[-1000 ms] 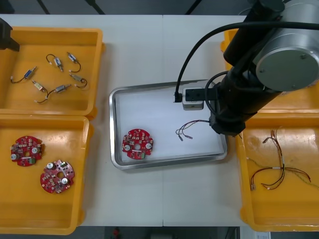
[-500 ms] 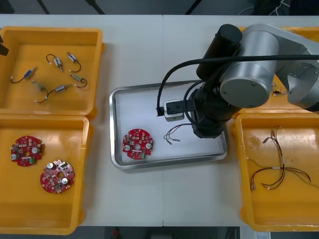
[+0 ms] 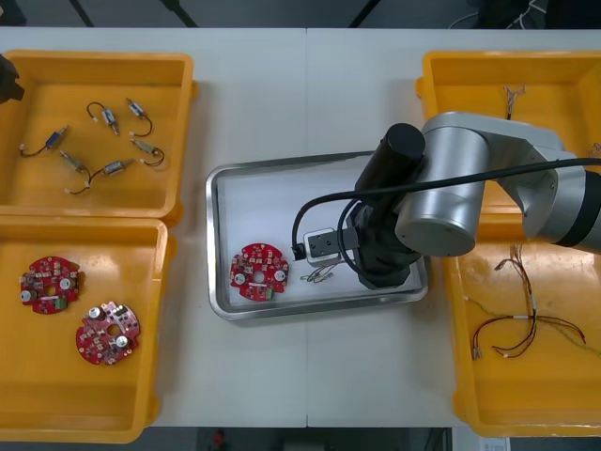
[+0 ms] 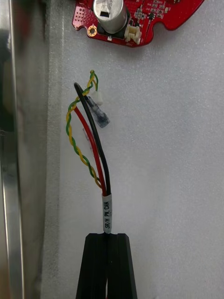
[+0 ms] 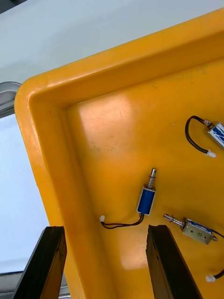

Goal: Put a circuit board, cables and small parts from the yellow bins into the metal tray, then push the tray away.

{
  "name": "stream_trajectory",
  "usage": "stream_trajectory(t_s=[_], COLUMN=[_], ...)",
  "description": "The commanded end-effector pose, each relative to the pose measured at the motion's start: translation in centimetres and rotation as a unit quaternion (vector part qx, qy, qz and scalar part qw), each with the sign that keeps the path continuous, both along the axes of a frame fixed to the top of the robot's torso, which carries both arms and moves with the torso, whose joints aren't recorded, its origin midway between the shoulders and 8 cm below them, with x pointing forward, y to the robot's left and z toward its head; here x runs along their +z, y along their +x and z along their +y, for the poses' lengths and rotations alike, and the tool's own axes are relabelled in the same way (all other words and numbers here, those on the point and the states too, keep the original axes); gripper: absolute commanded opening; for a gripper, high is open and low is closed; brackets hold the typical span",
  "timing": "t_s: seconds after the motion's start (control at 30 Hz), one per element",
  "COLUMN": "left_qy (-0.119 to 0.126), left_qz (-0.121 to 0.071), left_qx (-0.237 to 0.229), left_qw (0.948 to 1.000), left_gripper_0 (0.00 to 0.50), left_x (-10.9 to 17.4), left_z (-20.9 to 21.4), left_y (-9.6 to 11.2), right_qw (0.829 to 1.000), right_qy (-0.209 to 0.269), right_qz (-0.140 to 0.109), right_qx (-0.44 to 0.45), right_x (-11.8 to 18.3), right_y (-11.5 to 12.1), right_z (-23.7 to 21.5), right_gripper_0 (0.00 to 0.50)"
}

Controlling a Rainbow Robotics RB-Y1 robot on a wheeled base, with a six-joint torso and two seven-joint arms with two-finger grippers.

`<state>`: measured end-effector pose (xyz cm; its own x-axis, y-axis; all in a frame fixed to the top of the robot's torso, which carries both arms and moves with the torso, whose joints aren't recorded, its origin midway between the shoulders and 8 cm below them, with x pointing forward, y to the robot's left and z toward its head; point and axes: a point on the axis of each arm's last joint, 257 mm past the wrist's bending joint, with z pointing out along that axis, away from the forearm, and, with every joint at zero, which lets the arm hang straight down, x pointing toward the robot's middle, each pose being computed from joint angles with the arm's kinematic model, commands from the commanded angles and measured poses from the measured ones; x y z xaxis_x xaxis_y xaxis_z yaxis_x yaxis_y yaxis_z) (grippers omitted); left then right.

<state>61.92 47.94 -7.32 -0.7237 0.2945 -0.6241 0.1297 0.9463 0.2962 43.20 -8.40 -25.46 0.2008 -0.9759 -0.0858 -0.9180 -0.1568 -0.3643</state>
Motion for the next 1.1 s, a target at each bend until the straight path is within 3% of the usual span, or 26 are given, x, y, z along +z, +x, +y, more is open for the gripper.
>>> stream_trajectory(t_s=[0.03,0.13,0.23,0.27,0.3,0.33,0.37,0.4,0.47,0.53,0.83,1.1], left_qy=[0.002,0.0,-0.005,-0.005,-0.003,-0.002,0.0,0.007,0.017,0.024,0.047,0.056], left_qz=[-0.036,-0.036,-0.04,-0.041,-0.038,-0.037,-0.035,-0.031,-0.027,-0.02,-0.003,0.019], left_qx=[-0.027,-0.029,-0.03,-0.03,-0.032,-0.032,-0.033,-0.037,-0.04,-0.04,-0.043,-0.053], left_qw=[0.999,0.9989,0.9987,0.9987,0.9988,0.9988,0.9988,0.9988,0.9987,0.9987,0.998,0.9969], left_gripper_0=[0.5,0.5,0.5,0.5,0.5,0.5,0.5,0.5,0.5,0.5,0.5,0.5], left_x=[2.6,1.9,1.2,1.1,0.8,0.7,0.5,0.1,-0.4,-1.0,-3.1,-5.5], left_z=[-2.3,-2.9,-3.5,-3.7,-4.0,-4.1,-4.2,-4.3,-4.3,-4.2,-3.5,-4.2], left_y=[2.5,3.3,4.0,4.2,4.4,4.5,4.5,4.6,4.6,4.5,4.2,3.8], right_qw=[0.999,0.999,0.999,0.999,0.999,0.999,0.999,1.0,1.0,1.0,1.0,0.999], right_qy=[0.003,0.005,0.005,0.005,0.005,0.005,0.006,0.005,0.005,0.008,0.009,0.02], right_qz=[-0.027,-0.03,-0.029,-0.029,-0.029,-0.028,-0.027,-0.026,-0.025,-0.023,-0.024,0.0], right_qx=[0.022,0.019,0.018,0.017,0.016,0.017,0.016,0.012,0.005,0.001,-0.012,-0.035], right_x=[0.3,0.0,-0.2,-0.2,-0.2,-0.2,-0.2,-0.2,0.0,0.4,3.7,7.7], right_y=[1.1,1.5,1.5,1.5,1.5,1.5,1.4,1.5,1.6,1.6,1.3,-0.1], right_z=[1.6,1.9,1.9,1.9,1.9,1.9,2.0,1.8,1.5,1.4,1.0,-0.3], right_gripper_0=[0.0,0.0,0.068,0.113,0.113,0.239,0.279,0.383,0.471,0.5,0.5,0.5])
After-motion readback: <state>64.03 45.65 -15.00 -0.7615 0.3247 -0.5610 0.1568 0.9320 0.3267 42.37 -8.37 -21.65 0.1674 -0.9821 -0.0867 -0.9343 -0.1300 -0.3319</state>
